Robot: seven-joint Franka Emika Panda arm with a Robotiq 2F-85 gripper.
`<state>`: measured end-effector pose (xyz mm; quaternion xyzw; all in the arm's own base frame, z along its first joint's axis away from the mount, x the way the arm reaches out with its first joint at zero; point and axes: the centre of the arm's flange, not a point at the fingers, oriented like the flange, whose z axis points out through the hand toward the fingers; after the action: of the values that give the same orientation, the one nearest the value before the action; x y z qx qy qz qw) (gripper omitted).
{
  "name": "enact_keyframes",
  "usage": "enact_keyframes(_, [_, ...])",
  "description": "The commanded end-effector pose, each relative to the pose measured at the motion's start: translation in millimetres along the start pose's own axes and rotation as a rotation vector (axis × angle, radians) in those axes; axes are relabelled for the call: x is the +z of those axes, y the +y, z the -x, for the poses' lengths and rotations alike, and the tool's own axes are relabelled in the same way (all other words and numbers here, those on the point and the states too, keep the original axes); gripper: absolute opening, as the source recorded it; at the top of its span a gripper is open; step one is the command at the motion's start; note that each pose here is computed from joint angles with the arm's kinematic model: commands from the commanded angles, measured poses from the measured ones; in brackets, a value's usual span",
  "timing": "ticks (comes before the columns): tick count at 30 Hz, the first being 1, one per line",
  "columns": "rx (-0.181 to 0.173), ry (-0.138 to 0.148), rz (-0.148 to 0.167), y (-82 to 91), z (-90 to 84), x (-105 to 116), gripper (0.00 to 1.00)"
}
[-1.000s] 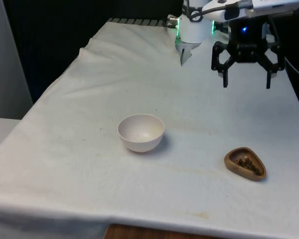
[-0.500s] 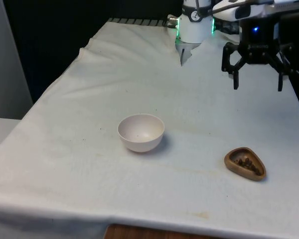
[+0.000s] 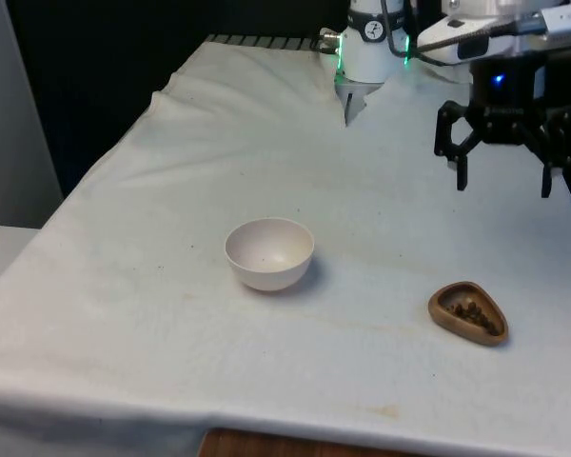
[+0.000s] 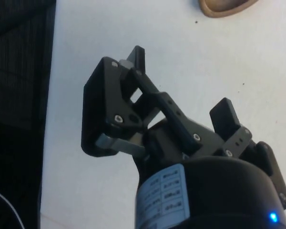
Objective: Pour the coffee beans from the cup into the bowl.
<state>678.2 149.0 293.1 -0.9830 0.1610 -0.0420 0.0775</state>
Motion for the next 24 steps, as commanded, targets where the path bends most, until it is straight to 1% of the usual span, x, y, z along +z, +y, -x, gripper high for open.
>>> enact_keyframes(1, [0.015,0.009,0.003,-0.7,-1.2,2.6,1.00])
enact_keyframes(2, [0.026,0.010,0.006,-0.6,-1.9,4.9,1.00])
enact_keyframes(6, [0.051,0.009,0.013,0.9,-2.5,10.7,1.00])
enact_keyframes(7, [0.044,0.001,0.011,0.8,-1.5,8.6,1.00])
enact_keyframes(8, [0.050,-0.001,0.012,1.1,-1.3,10.6,1.00])
enact_keyframes(9, [0.064,0.009,0.015,1.7,-2.9,13.5,1.00])
enact_keyframes(11, [0.085,0.009,0.018,2.9,-2.8,16.9,1.00])
enact_keyframes(15, [0.112,0.011,0.022,3.5,-2.8,20.4,1.00])
enact_keyframes(16, [0.100,0.003,0.022,3.5,-2.0,18.7,1.00])
enact_keyframes(17, [0.120,0.011,0.022,4.1,-3.4,20.6,1.00])
enact_keyframes(18, [0.128,0.010,0.022,3.8,-3.0,21.9,1.00])
enact_keyframes(24, [0.167,0.012,0.026,5.3,-4.4,24.3,1.00])
